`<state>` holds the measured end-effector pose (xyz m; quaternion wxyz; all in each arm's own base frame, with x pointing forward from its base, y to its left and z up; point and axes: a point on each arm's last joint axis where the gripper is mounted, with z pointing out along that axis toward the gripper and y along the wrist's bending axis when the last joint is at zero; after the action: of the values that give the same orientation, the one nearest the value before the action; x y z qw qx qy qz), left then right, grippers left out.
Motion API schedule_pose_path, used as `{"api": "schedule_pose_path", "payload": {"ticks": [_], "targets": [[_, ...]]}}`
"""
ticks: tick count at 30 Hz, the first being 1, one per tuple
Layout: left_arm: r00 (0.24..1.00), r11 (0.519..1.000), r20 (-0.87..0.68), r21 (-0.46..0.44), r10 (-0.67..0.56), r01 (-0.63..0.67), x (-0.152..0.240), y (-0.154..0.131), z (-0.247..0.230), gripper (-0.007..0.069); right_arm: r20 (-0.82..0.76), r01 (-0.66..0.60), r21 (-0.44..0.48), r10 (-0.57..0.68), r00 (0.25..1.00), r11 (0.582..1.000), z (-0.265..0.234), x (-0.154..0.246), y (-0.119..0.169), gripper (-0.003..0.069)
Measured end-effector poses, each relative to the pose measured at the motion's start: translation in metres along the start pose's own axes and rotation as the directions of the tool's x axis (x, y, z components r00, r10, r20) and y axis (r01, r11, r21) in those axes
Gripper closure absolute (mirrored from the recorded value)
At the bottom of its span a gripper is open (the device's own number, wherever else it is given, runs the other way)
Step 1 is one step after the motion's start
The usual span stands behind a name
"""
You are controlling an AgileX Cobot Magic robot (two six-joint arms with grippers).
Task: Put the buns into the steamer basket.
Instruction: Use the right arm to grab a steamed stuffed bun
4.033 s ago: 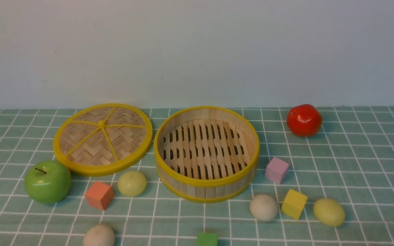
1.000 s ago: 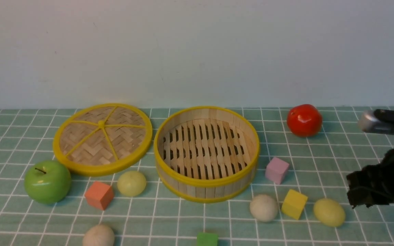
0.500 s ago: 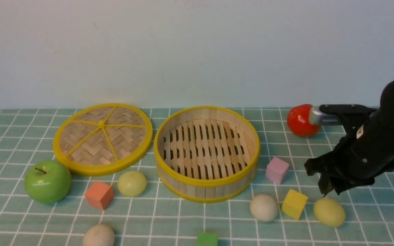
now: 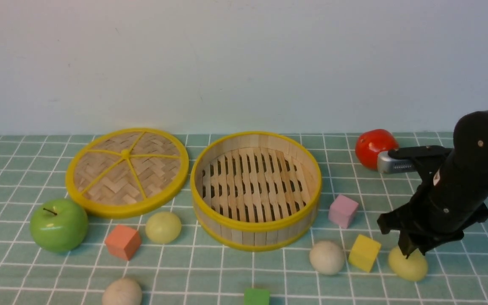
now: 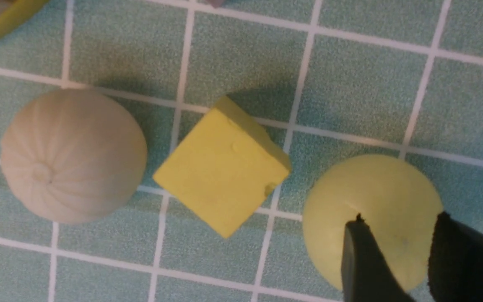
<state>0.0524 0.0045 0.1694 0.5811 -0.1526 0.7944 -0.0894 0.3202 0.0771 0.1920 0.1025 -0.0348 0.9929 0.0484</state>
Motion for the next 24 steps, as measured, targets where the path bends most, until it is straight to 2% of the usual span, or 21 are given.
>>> {"api": "schedule_pose_path", "payload": {"ticks": [11,15,21,24], "targets": [[1.0,1.0,0.0,0.0,0.0,0.0,0.0,0.0,0.0,0.0387,-0.038,0.001,0.031,0.001,0.999,1.0,0.016,0.0,-0.003,0.0422],[1.0,1.0,0.0,0.0,0.0,0.0,0.0,0.0,0.0,0.0387,-0.039,-0.002,0.03,0.003,0.999,1.0,0.017,-0.001,-0.003,0.0477],[1.0,1.0,0.0,0.0,0.0,0.0,0.0,0.0,0.0,0.0387,-0.052,0.015,0.032,-0.014,0.999,0.999,0.021,-0.001,-0.003,0.0645],[1.0,1.0,0.0,0.0,0.0,0.0,0.0,0.0,0.0,0.0387,-0.043,0.023,0.03,-0.021,0.999,0.999,0.018,-0.001,-0.003,0.0662]]}}
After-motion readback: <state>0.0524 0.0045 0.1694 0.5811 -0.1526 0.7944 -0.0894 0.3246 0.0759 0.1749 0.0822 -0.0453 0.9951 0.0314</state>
